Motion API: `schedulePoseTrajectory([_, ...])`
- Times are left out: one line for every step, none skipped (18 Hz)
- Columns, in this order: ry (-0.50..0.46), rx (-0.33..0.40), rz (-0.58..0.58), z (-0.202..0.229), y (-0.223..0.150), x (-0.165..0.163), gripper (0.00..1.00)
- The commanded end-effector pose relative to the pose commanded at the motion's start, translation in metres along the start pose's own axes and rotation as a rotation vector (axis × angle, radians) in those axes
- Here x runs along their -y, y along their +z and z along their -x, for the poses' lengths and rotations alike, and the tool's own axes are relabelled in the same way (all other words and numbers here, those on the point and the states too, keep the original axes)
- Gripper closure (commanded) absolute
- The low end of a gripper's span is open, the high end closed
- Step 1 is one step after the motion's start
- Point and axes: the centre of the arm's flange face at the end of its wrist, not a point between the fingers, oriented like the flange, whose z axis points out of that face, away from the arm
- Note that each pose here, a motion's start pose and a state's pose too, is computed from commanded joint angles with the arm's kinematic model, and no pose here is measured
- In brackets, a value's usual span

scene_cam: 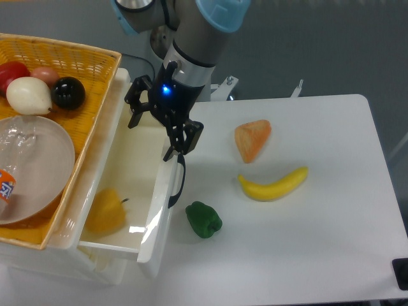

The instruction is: Place the yellow pepper in the upper white drawer

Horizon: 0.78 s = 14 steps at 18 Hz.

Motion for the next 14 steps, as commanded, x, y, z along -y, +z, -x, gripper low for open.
schedulePoseTrajectory([0.033,0.017,0.029,0.005,-0.003,-0.006,0.0])
schedulePoseTrajectory([0.08,0.032,0.061,0.007,-0.004,-0.009,0.0])
schedulePoseTrajectory([0.125,0.045,0.104,0.01,-0.004,-0.013,0.0])
schedulePoseTrajectory([0.162,0.057,0.148,0.012,-0.003,-0.018,0.0])
schedulePoseTrajectory([0.184,0.061,0.196,0.017,0.001,-0.023,0.0])
schedulePoseTrajectory([0.209,0.082,0.225,0.022,0.003,-0.027,0.0])
schedulePoseTrajectory([0.231,0.108,0.249,0.026,0.003,-0.03,0.0])
schedulePoseTrajectory([0.245,0.112,0.277,0.029,0.007,-0.035,0.0])
schedulePoseTrajectory([0.26,0.106,0.304,0.033,0.013,-0.04,0.0])
schedulePoseTrajectory([0.28,0.113,0.324,0.038,0.014,-0.046,0.0])
schedulePoseTrajectory([0.294,0.109,0.336,0.044,0.016,-0.052,0.0])
schedulePoseTrajectory([0.305,0.103,0.34,0.05,0.019,-0.057,0.0])
schedulePoseTrajectory([0.313,0.099,0.344,0.052,0.019,-0.06,0.0])
schedulePoseTrajectory([0.313,0.095,0.345,0.053,0.021,-0.064,0.0])
